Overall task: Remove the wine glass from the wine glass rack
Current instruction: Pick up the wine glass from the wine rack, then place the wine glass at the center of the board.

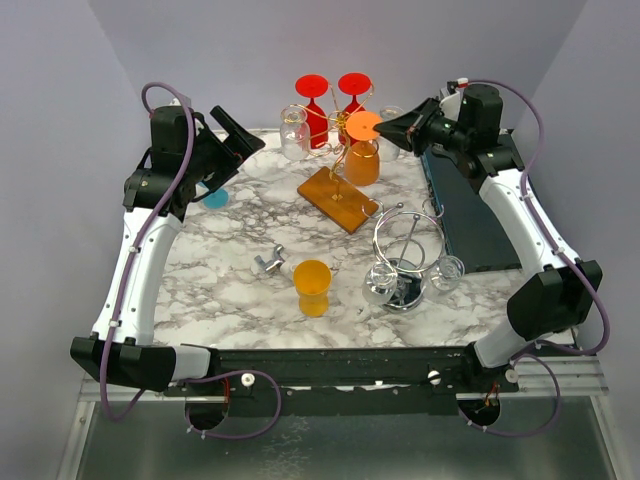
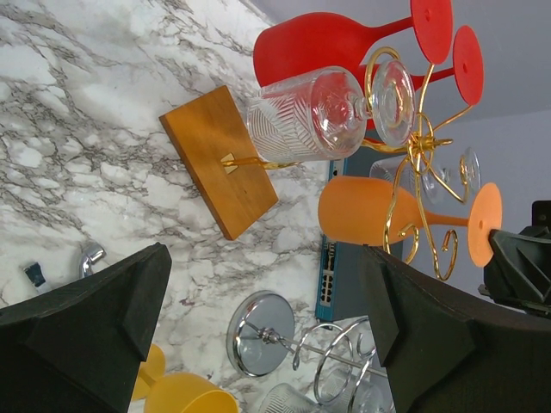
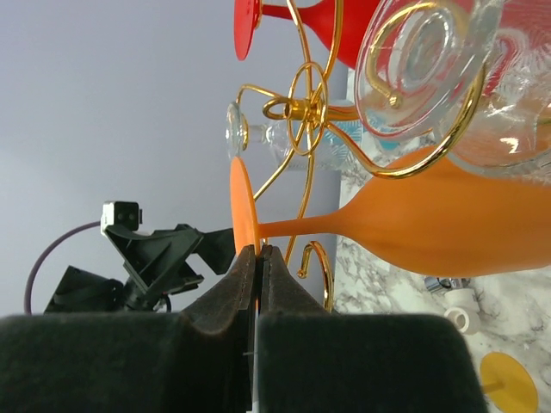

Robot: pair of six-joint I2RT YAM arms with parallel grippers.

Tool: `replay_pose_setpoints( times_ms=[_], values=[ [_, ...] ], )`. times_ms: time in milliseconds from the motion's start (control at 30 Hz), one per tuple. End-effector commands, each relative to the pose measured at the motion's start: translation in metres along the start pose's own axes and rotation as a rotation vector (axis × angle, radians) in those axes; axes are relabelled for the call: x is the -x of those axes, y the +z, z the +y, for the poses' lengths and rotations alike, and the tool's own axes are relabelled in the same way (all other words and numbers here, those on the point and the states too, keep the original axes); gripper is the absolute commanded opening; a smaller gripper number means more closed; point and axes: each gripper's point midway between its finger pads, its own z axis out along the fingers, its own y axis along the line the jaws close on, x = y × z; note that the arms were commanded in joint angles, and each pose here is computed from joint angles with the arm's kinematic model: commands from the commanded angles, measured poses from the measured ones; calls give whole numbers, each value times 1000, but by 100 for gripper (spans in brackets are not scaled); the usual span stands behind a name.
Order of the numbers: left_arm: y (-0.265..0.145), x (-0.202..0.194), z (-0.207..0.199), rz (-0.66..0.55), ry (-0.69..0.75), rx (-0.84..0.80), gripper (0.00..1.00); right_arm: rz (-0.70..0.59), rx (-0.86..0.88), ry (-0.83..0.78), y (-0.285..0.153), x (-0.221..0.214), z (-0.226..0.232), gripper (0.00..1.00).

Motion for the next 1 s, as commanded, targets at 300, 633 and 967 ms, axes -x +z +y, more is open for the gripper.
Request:
replay_pose_setpoints(
  times_ms=[300,633,967],
  values=[
    [-14,8,-9,-31,17,-42,99,-180,-49,50,-18,17,2,1],
    [-16,7,-11,-25,12,-50,99,-274,-98,86,-44,23,4,1],
    [-16,4,-13,-9,1,-64,99,-358,-154,68,-76,23,13,1]
  ],
)
